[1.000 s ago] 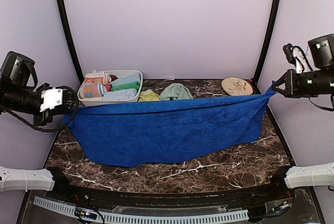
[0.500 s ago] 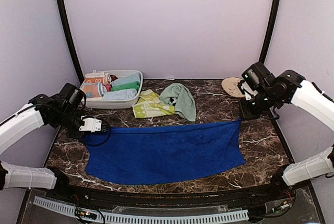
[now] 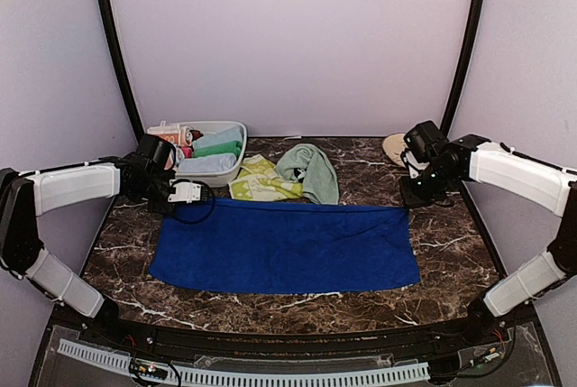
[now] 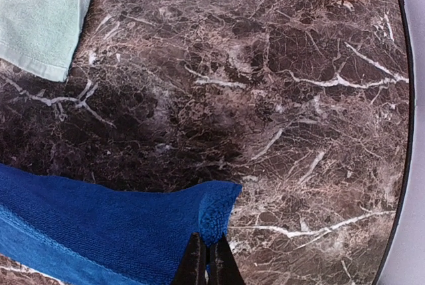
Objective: Roll the towels
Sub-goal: Flatten out the towel at the center of the board, then pick up the towel from the center of the board.
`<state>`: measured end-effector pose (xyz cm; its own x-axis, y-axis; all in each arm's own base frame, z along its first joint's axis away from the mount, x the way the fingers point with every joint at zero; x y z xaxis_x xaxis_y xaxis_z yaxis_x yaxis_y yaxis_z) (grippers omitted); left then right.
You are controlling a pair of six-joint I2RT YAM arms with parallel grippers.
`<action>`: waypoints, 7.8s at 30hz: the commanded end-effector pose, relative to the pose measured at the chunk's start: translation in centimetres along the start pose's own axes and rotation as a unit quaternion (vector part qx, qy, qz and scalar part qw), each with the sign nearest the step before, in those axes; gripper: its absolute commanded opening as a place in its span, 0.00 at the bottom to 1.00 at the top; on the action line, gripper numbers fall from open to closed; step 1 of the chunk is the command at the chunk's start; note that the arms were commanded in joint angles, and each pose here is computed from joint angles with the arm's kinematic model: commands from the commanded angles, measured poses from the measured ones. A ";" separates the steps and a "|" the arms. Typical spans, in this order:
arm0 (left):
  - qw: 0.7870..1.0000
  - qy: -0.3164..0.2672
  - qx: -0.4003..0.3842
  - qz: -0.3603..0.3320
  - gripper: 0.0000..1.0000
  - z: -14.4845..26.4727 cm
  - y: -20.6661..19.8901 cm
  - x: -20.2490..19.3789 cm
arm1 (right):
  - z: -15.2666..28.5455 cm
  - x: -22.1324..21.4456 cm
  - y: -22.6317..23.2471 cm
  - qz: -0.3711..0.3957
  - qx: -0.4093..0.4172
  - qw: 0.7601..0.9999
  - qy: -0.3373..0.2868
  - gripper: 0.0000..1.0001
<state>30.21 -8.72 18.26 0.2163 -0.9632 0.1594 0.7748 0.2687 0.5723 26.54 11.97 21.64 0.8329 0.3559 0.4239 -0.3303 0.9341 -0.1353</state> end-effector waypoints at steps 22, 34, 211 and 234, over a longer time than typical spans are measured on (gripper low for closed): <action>0.984 -0.080 -0.135 0.078 0.70 4.6 -7.1 -4.3 | 1.8 -4.7 2.6 -0.062 0.032 0.997 0.013 0.66; 0.975 -0.054 -0.187 0.108 0.55 -0.6 -5.6 -1.6 | -0.7 -3.2 1.6 -0.045 0.033 0.997 0.050 0.52; 0.988 -0.026 -0.132 0.080 0.01 -0.8 -2.6 -1.1 | -6.9 -9.7 2.3 -0.226 -0.081 0.965 0.102 0.36; 0.988 -0.026 -0.128 0.086 0.01 -0.4 -1.6 -1.0 | -4.8 -7.5 0.9 -0.229 -0.097 0.966 0.071 0.00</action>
<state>28.82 -8.56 15.43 0.3227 -0.9085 0.2654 0.8696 0.3953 0.2957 21.23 10.96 11.55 0.9514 -0.1031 0.2901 0.1444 0.9817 -0.1246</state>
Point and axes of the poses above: each gripper's point midway between its finger pads, its own z axis back along the fingers, its own y axis along the line the jaws close on, x = y × z, the point moved 9 cm from there along z, back along the fingers, and after that the axes turned 14 degrees about z, right-handed, at the moved point
